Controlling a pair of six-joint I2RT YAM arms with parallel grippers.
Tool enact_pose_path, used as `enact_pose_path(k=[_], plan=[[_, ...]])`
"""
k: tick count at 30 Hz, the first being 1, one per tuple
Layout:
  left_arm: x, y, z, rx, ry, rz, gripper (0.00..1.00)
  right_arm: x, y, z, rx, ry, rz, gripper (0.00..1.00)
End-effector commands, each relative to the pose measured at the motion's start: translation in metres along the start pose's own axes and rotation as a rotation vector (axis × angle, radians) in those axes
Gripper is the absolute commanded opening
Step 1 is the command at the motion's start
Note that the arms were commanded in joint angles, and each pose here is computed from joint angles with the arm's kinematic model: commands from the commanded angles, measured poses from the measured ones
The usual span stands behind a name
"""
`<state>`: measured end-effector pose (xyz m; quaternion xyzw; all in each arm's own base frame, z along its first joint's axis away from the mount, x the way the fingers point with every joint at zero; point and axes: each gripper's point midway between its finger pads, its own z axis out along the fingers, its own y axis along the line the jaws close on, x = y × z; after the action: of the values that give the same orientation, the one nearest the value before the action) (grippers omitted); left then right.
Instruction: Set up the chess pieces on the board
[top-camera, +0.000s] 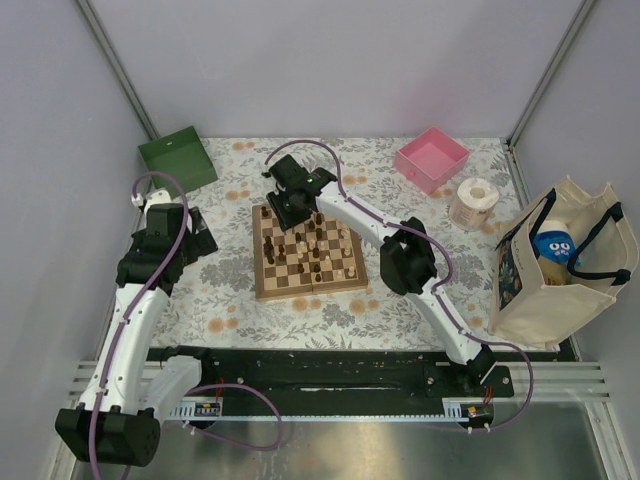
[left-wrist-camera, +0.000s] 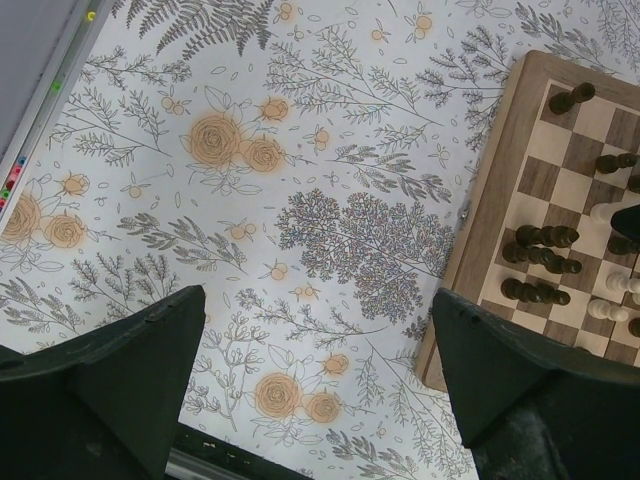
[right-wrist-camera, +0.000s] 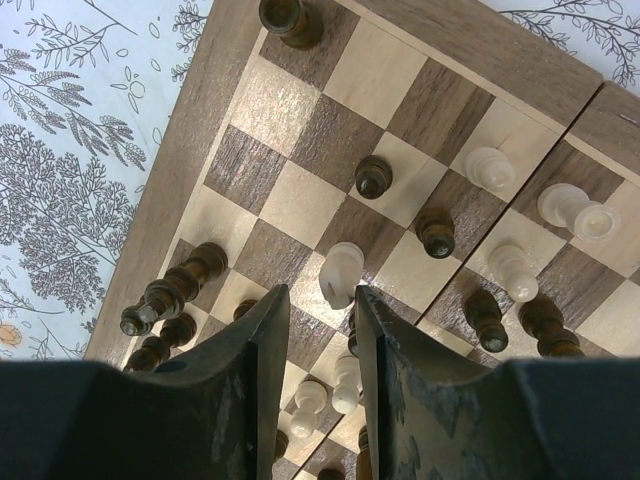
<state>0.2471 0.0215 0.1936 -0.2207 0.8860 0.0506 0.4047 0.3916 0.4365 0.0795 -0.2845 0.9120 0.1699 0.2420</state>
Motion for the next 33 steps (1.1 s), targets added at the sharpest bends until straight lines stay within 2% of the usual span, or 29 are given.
enact_pose_path(k=[1, 20, 22, 27, 29, 30, 33], plan=[[-0.007, -0.006, 0.003, 0.033, -0.020, -0.014, 0.99, -0.018, 0.003, -0.008, 0.014, -0.055, -0.027, 0.41], [-0.008, -0.006, 0.004, 0.049, -0.019, -0.027, 0.99, -0.012, -0.002, 0.003, 0.029, -0.038, -0.041, 0.39], [-0.008, -0.006, 0.004, 0.050, -0.019, -0.028, 0.99, -0.013, -0.002, 0.003, 0.029, -0.038, -0.041, 0.35], [-0.007, -0.006, 0.005, 0.051, -0.015, -0.029, 0.99, -0.011, -0.003, 0.004, 0.029, -0.032, -0.043, 0.35], [-0.007, -0.006, 0.005, 0.051, -0.015, -0.030, 0.99, -0.011, -0.001, 0.004, 0.027, -0.033, -0.043, 0.28], [-0.007, -0.006, 0.005, 0.052, -0.015, -0.029, 0.99, -0.012, -0.001, 0.003, 0.026, -0.036, -0.043, 0.28], [-0.007, -0.006, 0.005, 0.053, -0.015, -0.032, 0.99, -0.017, 0.002, -0.004, 0.014, -0.049, -0.044, 0.15]])
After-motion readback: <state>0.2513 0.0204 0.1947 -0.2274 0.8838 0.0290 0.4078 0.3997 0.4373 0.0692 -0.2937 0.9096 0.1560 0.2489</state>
